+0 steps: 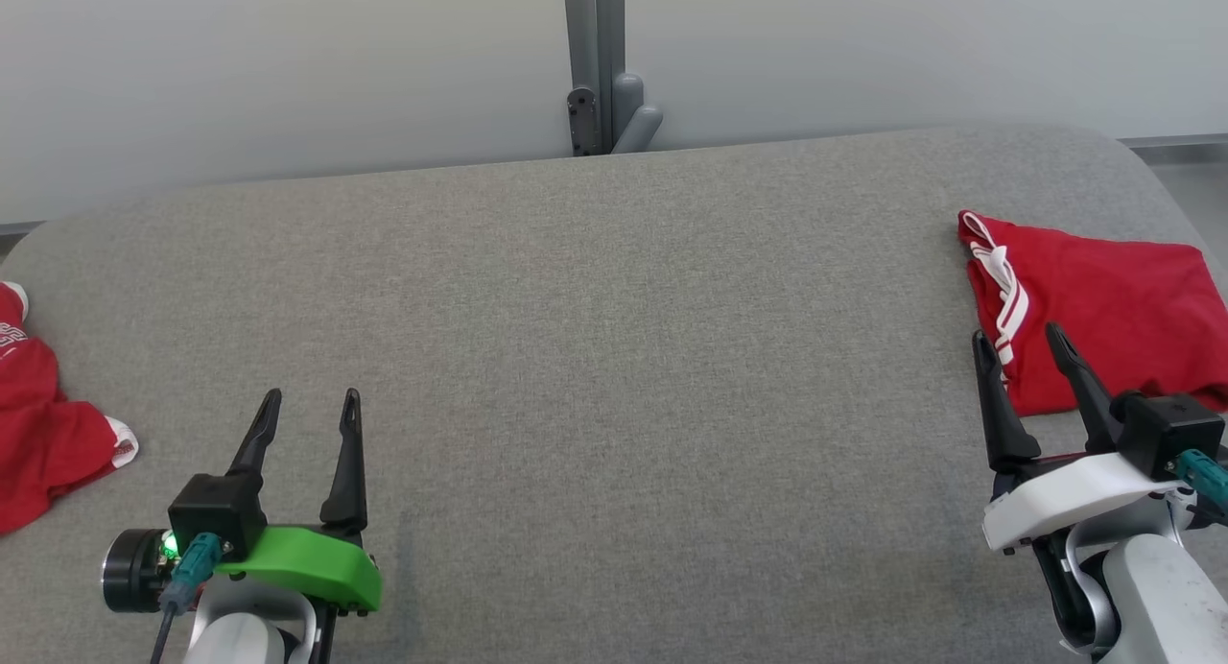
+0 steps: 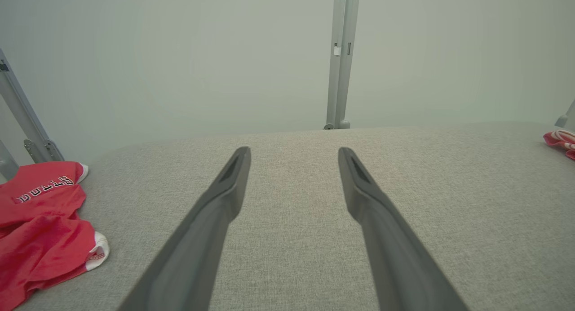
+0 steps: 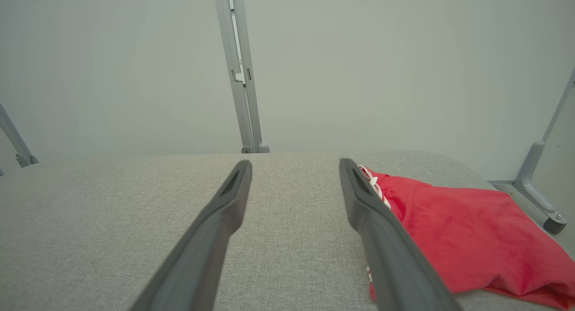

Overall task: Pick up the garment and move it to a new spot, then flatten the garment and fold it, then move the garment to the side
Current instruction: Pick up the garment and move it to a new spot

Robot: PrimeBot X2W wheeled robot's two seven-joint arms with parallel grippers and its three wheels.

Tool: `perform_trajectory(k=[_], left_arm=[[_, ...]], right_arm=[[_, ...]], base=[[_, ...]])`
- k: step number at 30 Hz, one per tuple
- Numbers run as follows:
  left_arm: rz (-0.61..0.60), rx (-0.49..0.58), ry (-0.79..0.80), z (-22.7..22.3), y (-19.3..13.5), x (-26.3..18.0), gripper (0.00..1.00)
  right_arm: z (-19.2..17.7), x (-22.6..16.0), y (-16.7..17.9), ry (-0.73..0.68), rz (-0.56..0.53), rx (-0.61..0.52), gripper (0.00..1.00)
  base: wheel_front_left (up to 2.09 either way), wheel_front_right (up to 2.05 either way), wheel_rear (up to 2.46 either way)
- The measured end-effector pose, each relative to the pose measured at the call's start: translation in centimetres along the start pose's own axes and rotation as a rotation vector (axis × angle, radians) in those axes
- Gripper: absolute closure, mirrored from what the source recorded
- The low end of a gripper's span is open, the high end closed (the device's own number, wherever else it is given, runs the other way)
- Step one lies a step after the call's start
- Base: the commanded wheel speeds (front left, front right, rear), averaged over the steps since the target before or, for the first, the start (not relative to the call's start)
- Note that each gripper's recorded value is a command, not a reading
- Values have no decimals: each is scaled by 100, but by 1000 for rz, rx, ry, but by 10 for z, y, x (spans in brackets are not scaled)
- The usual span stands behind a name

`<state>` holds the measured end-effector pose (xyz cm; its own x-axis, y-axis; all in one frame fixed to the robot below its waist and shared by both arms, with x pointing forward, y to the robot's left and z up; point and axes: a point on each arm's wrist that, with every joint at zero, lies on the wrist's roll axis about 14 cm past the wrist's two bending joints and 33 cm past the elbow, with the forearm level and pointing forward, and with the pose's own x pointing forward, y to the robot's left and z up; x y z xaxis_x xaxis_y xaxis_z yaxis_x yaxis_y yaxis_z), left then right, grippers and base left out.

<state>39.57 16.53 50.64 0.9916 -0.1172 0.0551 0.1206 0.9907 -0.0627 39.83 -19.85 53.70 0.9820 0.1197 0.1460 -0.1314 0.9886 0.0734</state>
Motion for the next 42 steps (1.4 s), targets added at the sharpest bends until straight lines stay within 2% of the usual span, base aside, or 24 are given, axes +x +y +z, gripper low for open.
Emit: perform_trajectory(k=[6,13,22,31,37,42], left_arm=[[26,-20,-10,3,7,-1,0],[94,-37,-57,18,27,-5,0],[254,-41,-91,29,75,-36,0],[463,-10,-114,39,135,-94,0],[524,0,-114,40,149,-118,0],[539,0,-110,39,151,-122,0]], right_arm=[[-1,5,2,0,6,3,0],[-3,21,20,-1,68,4,0],[-9,53,83,-6,245,30,0],[-16,79,166,-5,452,79,0],[-24,82,194,13,518,103,0],[-26,83,200,20,530,109,0]], base=[[0,0,0],[0,0,0],[0,0,0],[0,0,0],[0,0,0],[0,0,0]])
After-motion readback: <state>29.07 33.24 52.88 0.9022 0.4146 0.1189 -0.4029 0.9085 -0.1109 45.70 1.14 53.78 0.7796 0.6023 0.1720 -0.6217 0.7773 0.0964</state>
